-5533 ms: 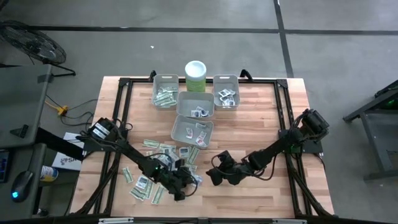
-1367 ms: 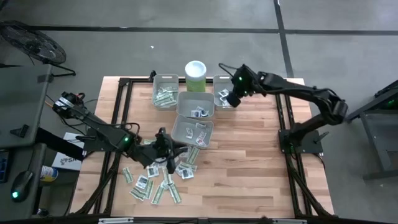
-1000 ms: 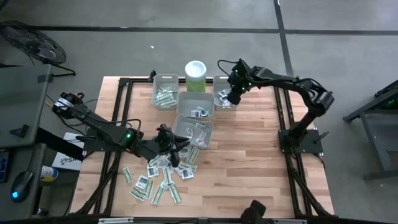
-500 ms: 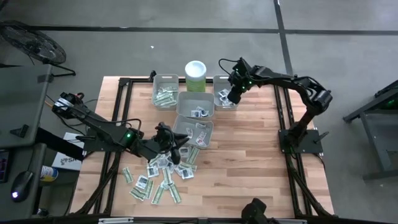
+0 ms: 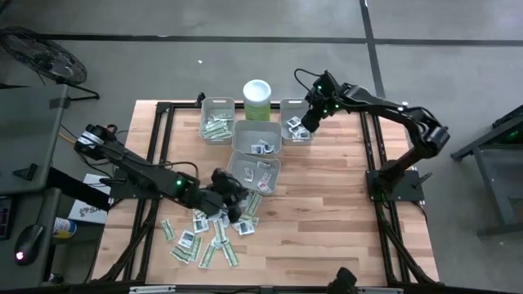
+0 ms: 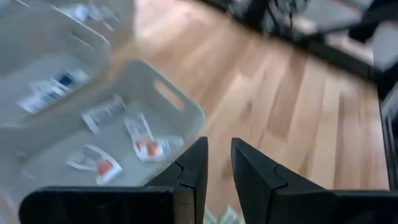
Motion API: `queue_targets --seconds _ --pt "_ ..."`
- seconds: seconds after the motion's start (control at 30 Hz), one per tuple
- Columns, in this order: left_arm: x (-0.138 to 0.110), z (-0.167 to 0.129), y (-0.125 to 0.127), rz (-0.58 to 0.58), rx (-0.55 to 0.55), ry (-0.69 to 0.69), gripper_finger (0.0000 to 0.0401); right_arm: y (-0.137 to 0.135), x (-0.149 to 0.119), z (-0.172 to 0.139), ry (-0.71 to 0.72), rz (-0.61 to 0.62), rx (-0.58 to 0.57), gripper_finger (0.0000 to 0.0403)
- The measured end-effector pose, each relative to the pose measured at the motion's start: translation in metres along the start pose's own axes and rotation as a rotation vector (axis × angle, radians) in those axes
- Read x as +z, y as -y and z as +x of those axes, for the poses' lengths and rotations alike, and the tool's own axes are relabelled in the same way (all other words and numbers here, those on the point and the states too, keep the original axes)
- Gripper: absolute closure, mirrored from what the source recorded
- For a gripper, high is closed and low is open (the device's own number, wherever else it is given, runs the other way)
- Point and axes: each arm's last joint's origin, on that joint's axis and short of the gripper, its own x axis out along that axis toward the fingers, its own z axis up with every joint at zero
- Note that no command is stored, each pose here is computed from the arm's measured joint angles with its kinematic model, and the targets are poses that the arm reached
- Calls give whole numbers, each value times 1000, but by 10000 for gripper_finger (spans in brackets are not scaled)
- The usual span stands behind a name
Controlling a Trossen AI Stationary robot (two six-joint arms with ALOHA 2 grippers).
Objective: Pick & Place First Aid Supplies
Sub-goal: Put the bandage pack into the left bin
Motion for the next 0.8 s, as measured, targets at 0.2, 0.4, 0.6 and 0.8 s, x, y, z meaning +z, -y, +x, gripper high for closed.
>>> queue_targets --seconds 0.2,0.4,0.6,0.8 --pt "-21 27 1 77 -53 -172 330 -26 -6 -27 -5 52 63 298" --pt "-34 49 -3 181 -112 -300 330 -67 -17 -45 -38 64 88 302" --pt "-47 62 -6 288 -149 -383 330 -109 -36 -51 -93 73 0 302" --pt "-63 75 -7 327 -137 -438 330 -144 -56 -51 -105 102 -41 302"
